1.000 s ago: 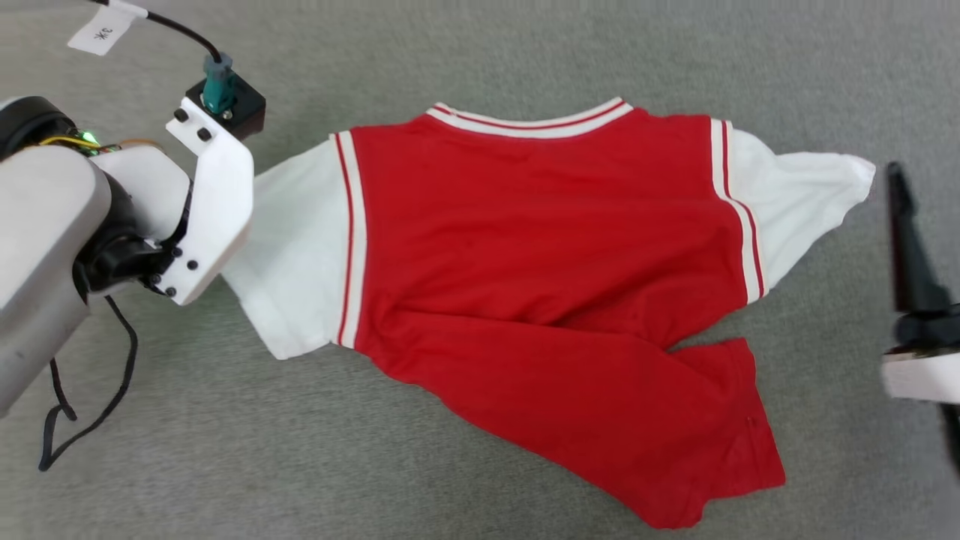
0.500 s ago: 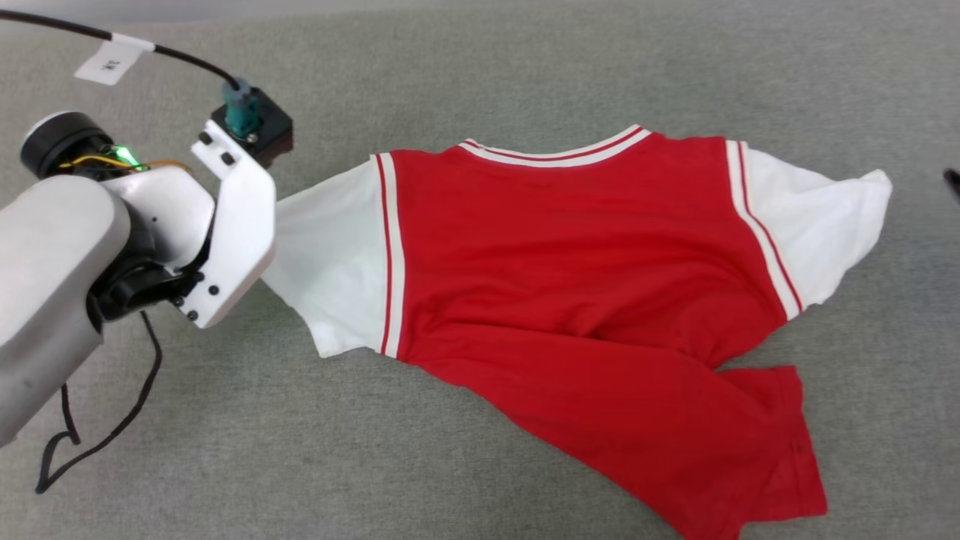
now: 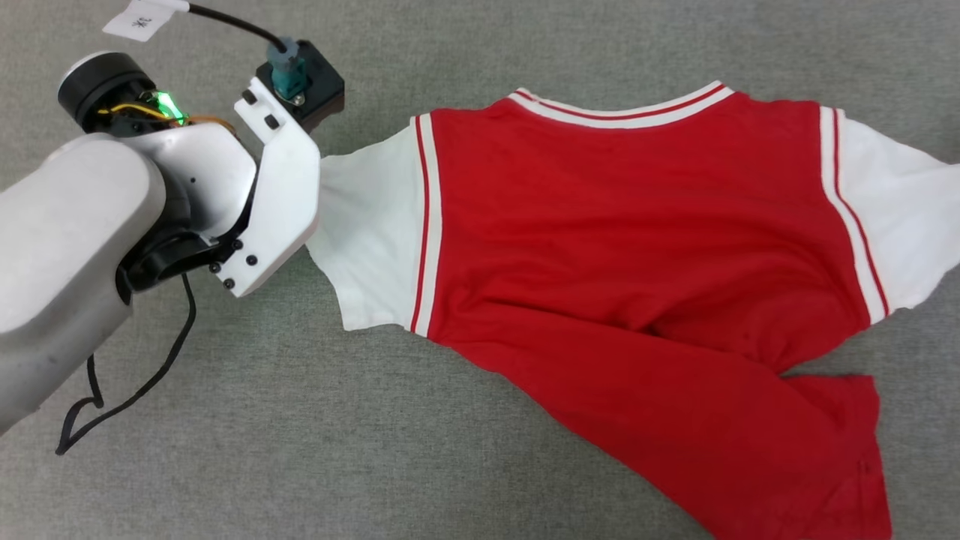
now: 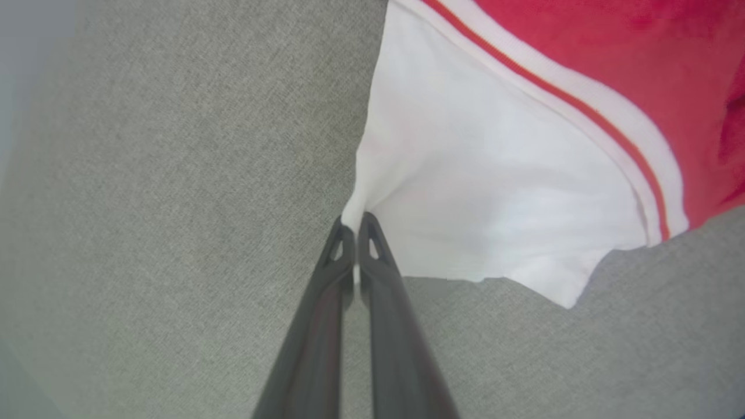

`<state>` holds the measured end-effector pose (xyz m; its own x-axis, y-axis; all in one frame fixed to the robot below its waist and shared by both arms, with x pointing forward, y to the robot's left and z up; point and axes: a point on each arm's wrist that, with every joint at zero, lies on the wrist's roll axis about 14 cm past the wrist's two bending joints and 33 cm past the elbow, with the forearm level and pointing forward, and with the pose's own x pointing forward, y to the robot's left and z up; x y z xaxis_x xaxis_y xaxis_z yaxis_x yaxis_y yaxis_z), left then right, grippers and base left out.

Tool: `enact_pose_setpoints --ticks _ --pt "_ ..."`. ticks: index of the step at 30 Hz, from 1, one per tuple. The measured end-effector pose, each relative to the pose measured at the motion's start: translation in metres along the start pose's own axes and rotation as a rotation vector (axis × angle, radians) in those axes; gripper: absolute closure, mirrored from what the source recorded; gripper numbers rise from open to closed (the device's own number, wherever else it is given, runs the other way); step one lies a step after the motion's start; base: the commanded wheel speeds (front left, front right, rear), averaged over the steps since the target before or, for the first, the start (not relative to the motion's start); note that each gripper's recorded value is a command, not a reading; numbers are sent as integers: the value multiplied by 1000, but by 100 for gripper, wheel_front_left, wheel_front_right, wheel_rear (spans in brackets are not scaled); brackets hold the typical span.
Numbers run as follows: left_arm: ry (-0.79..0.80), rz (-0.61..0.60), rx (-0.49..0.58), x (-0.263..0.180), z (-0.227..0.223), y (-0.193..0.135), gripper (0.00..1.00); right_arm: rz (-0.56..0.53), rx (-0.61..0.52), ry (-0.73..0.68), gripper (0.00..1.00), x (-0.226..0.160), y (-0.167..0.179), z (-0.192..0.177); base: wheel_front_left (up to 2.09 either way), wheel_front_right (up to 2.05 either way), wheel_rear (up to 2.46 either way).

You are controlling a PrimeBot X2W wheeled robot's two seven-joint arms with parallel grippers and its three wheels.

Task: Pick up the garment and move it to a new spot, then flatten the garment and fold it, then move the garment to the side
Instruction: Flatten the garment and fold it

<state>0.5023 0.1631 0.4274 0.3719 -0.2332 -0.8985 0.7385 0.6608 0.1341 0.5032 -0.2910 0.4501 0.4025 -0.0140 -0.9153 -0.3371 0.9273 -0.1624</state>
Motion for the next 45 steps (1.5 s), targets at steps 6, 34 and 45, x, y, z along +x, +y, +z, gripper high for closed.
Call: enact_pose_setpoints --ticks 6,34,45 --pt "3 -9 -2 11 -3 3 100 35 49 78 0 39 8 -4 0 0 0" --pt "-232 87 19 -47 33 8 100 44 -58 -375 100 -27 40 43 0 0 0" --pt "-573 291 129 -154 106 19 100 -128 -144 -793 100 -166 13 99 0 0 0"
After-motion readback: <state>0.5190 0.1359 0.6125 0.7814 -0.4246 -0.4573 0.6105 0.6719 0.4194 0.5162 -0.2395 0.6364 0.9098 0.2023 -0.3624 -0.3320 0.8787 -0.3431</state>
